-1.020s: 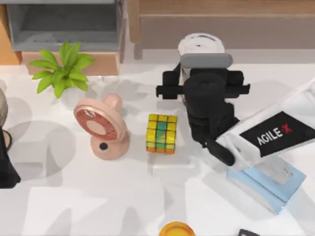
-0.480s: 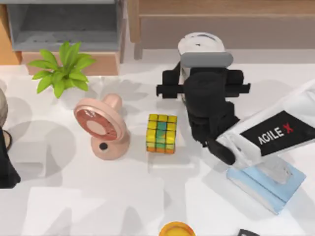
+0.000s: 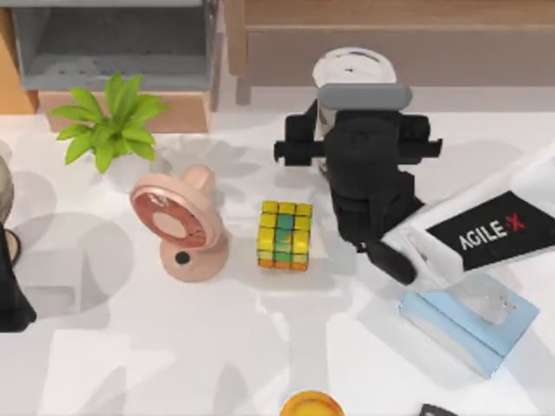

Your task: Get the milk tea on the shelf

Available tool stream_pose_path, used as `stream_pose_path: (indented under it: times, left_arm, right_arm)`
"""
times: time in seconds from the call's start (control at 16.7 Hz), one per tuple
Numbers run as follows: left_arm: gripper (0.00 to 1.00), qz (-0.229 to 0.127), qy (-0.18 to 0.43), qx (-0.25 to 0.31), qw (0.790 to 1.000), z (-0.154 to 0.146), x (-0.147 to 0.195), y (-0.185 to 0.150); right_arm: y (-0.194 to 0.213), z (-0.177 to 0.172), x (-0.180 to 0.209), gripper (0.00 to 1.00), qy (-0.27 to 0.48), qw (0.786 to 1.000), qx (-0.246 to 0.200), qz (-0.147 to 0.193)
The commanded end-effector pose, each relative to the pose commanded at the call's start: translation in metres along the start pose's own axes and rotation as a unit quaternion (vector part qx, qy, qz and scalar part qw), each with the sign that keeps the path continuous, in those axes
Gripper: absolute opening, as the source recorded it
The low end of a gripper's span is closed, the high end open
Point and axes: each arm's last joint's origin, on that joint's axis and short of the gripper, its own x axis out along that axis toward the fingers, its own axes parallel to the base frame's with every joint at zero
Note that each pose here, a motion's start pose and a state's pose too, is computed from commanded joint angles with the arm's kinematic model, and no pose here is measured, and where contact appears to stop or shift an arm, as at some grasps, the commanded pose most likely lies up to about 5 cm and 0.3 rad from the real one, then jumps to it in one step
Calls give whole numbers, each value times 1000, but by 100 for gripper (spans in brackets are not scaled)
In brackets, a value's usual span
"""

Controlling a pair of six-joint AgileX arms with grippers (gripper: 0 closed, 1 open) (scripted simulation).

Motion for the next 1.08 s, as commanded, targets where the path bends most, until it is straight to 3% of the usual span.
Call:
stream_pose_path:
  times: [0.3,0.54,1.08]
  left_arm:
    - [100,0,0,0,1000,0,0,0]
    - [100,0,0,0,1000,0,0,0]
    - [100,0,0,0,1000,0,0,0]
  right_arm:
    - [1,67,-1,0,-50,998,35,27]
    - [-19,120,3,0,-63,996,36,42]
    - [-141,186,39,0,-17,1000,1,12]
